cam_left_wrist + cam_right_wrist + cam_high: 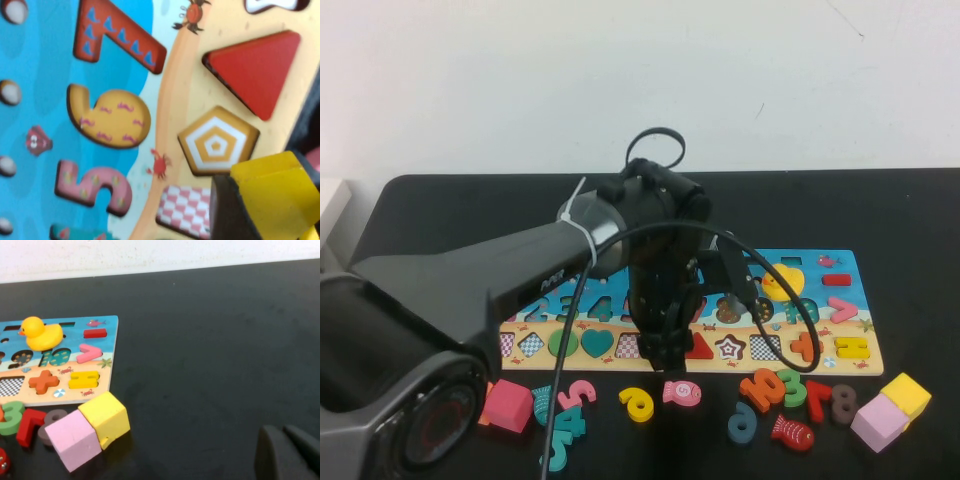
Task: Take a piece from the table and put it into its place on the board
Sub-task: Place the "Pentagon" into the hole of the Pentagon
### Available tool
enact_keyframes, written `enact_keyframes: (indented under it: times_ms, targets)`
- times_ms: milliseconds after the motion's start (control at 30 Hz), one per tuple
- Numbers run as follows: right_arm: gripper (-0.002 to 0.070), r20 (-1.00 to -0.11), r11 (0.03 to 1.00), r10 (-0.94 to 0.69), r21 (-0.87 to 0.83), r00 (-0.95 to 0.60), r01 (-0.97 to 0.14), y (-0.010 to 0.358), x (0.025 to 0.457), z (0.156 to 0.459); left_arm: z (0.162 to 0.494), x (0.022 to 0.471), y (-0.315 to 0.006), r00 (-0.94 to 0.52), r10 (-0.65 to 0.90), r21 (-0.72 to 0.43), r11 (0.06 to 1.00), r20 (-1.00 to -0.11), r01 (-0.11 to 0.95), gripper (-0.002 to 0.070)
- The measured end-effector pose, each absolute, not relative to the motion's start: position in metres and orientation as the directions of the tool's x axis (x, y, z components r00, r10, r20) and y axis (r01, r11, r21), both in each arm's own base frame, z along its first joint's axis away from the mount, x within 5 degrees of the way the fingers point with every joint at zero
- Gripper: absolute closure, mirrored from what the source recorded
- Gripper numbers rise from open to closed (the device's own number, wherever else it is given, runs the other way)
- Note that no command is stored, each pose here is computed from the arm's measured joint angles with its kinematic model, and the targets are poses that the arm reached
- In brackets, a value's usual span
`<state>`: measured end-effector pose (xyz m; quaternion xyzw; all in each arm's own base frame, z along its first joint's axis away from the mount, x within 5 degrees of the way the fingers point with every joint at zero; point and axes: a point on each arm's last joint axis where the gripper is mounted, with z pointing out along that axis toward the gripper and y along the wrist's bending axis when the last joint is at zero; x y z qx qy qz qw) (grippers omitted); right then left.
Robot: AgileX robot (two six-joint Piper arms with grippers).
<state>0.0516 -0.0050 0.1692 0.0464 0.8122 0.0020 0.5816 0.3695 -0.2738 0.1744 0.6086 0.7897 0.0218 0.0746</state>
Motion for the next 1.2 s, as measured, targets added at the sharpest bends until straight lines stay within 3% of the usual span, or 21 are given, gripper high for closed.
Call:
enact_keyframes:
  times_ms: [567, 1200]
  targets:
    - [0.0657, -0.944, 0.996, 0.078, 0.057, -0.319, 0.073, -0.005, 0.052, 0.169, 0.161, 0.377, -0.28, -0.258, 0.955, 0.158, 0.28, -0.146, 0.947, 0.0365]
    - [0.0657, -0.944, 0.996, 0.078, 0.057, -0.319, 0.073, -0.005, 0.052, 0.169, 0.16, 0.384, -0.269, -0.359, 0.916, 0.088, 0.378, -0.181, 0.921, 0.0365]
